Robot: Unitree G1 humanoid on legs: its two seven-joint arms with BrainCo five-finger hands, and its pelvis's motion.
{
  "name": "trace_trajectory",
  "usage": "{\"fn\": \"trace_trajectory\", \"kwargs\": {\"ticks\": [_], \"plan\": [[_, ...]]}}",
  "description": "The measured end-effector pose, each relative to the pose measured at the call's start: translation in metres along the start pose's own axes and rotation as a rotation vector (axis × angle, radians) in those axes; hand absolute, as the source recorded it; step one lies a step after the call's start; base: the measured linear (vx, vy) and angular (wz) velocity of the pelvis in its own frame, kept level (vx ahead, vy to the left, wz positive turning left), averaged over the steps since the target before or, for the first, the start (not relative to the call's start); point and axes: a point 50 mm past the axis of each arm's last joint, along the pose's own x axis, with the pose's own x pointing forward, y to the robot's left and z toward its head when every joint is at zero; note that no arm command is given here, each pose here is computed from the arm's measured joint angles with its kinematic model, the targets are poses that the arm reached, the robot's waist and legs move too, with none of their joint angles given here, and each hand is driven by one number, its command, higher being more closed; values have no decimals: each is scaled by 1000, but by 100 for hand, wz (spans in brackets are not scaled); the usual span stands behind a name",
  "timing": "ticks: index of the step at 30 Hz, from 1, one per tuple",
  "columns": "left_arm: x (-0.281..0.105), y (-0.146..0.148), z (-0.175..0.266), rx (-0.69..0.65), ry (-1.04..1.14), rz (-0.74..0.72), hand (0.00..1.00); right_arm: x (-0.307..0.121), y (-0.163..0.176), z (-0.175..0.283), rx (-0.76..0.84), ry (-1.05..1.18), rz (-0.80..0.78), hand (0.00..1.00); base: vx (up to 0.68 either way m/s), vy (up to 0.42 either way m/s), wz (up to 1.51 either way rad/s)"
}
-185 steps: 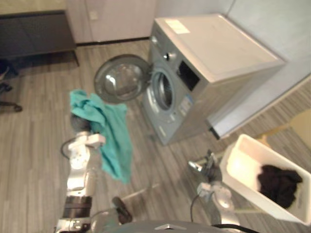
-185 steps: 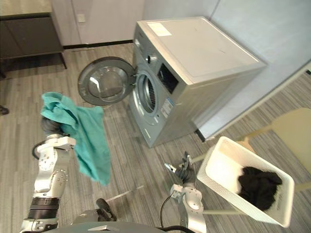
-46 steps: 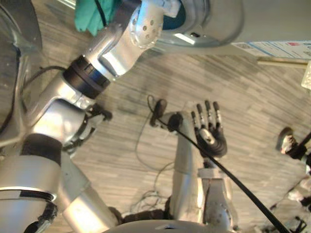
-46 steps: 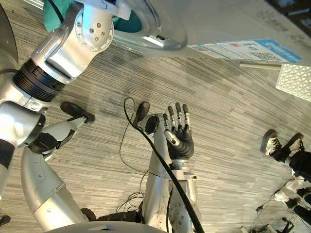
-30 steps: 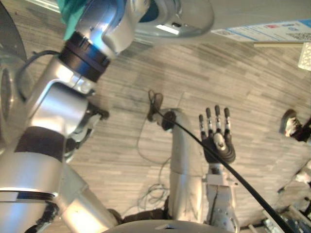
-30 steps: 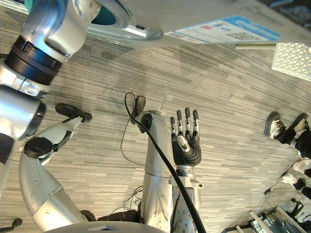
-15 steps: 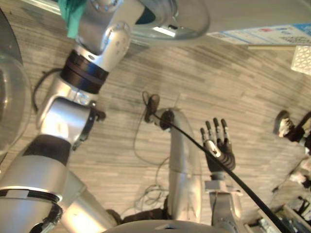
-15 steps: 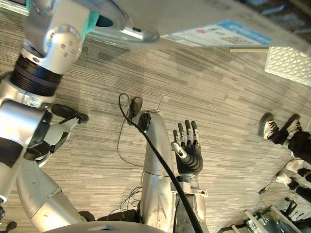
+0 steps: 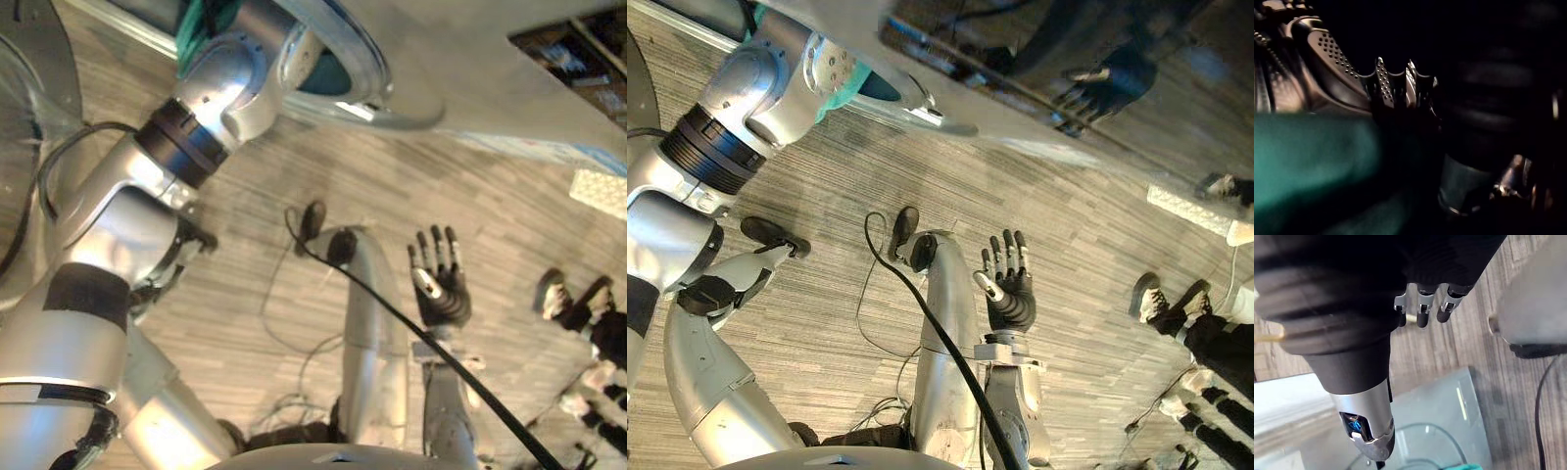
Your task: Pick up the laundry basket with both hands and put the clothes into the washing machine.
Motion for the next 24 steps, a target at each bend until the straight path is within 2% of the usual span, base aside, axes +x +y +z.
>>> {"fn": "trace_trajectory", "kwargs": {"ticks": [2, 11, 14, 17, 19, 22, 24], "plan": [[10, 6, -2, 86, -19, -27, 0, -2, -1, -1, 13, 6, -7, 0, -39, -5, -13], [12, 4, -11, 149, 0, -110, 0, -4, -3, -10, 41, 21, -40, 0, -18, -9, 2], [11, 1, -14, 133, 24, -128, 0, -4, -2, -11, 44, 22, -39, 0, 0, 0, 0], [-3, -19, -22, -30, 152, -182, 0, -4, -1, -11, 45, 25, -41, 0, -1, -11, 1], [-20, -39, -38, -286, 347, -229, 0, -5, 1, -16, 58, 49, -53, 0, -20, -45, 9], [-41, -41, -68, -410, 504, -194, 0, -10, 10, -20, 76, 72, -45, 0, -29, -49, 8], [-69, -46, -92, -412, 608, -181, 0, -24, 25, -21, 103, 97, 10, 0, -49, -87, 8]]}}
